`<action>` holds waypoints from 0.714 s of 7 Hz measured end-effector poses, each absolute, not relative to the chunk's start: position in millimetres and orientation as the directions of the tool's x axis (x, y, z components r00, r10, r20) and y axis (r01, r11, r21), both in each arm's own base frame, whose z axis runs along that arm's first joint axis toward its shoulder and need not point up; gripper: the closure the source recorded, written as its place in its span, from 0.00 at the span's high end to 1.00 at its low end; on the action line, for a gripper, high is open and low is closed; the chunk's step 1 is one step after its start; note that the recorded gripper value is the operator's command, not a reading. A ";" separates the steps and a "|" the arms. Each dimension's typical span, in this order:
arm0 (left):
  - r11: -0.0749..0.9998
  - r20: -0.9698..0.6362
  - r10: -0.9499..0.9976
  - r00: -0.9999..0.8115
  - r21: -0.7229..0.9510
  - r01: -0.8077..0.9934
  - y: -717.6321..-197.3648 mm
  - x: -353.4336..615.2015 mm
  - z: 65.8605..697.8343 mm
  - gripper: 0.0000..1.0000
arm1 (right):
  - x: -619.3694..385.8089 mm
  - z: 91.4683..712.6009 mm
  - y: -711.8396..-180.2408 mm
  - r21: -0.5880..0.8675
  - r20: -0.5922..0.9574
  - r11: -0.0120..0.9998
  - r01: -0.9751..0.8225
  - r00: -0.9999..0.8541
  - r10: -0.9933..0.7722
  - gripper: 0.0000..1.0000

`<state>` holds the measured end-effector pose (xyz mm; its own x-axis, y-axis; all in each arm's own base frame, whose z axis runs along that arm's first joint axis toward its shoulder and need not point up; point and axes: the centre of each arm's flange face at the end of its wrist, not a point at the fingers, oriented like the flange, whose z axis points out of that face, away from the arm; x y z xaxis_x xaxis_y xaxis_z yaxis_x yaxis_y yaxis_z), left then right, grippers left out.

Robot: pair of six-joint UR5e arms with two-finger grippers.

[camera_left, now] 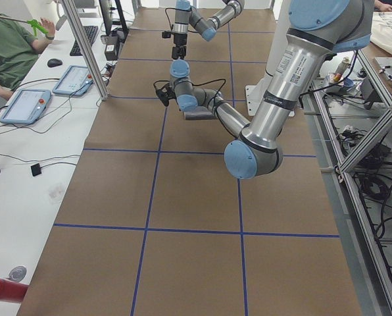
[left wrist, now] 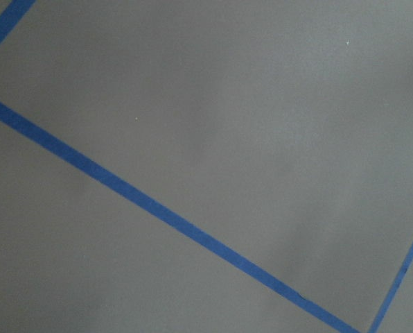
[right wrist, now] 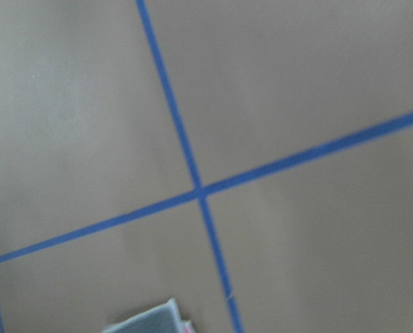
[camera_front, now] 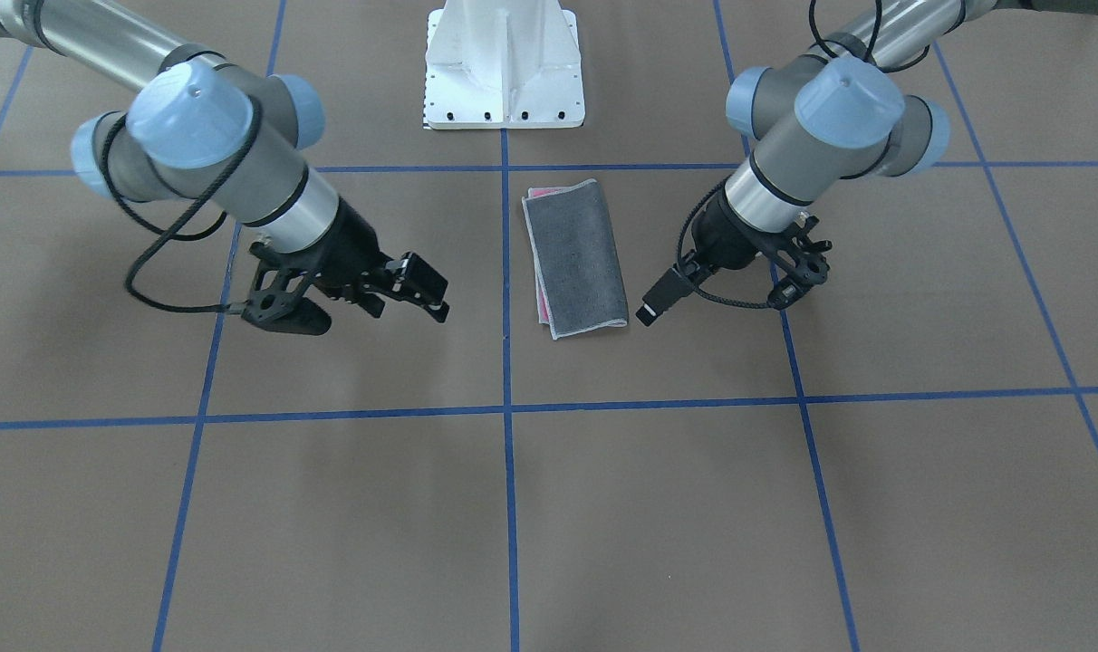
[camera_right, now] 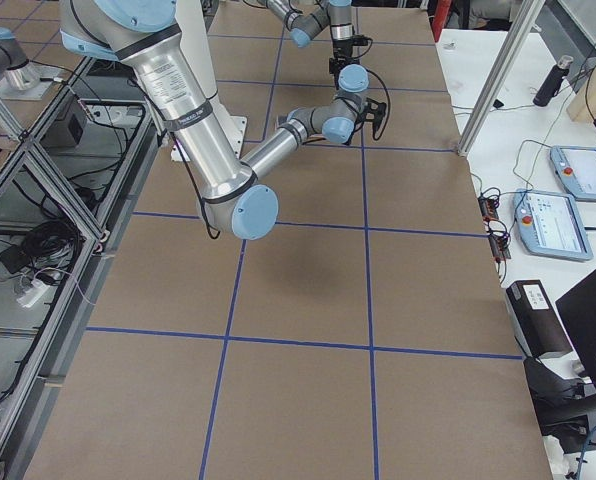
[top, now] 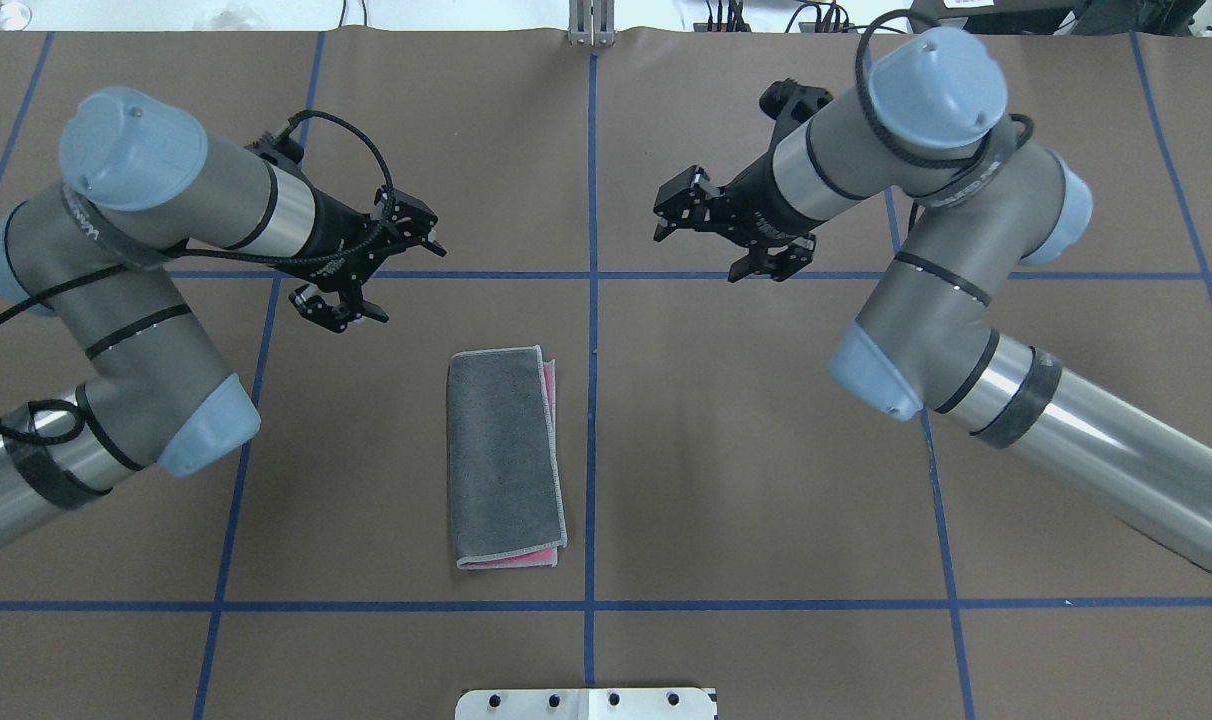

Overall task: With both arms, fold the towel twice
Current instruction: 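Move the left gripper down to the grey towel strip's near end and grasp it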

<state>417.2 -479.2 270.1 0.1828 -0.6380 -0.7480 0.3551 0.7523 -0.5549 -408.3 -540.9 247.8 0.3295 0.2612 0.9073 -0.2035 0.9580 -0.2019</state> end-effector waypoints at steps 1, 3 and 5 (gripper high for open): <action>0.742 -0.739 -0.652 0.171 -0.574 0.346 -434.0 435.3 264.6 1.00 | -384.3 262.7 -558.1 -0.178 0.910 0.965 -0.191 0.342 0.235 1.00; 0.754 -0.741 -0.643 0.196 -0.566 0.335 -346.5 471.3 273.0 1.00 | -371.7 275.6 -571.1 -0.161 0.909 0.969 -0.185 0.355 0.219 1.00; 0.773 -0.743 -0.625 0.240 -0.544 0.327 -284.9 507.5 285.7 0.99 | -374.3 284.0 -576.4 -0.159 0.904 0.970 -0.185 0.367 0.218 1.00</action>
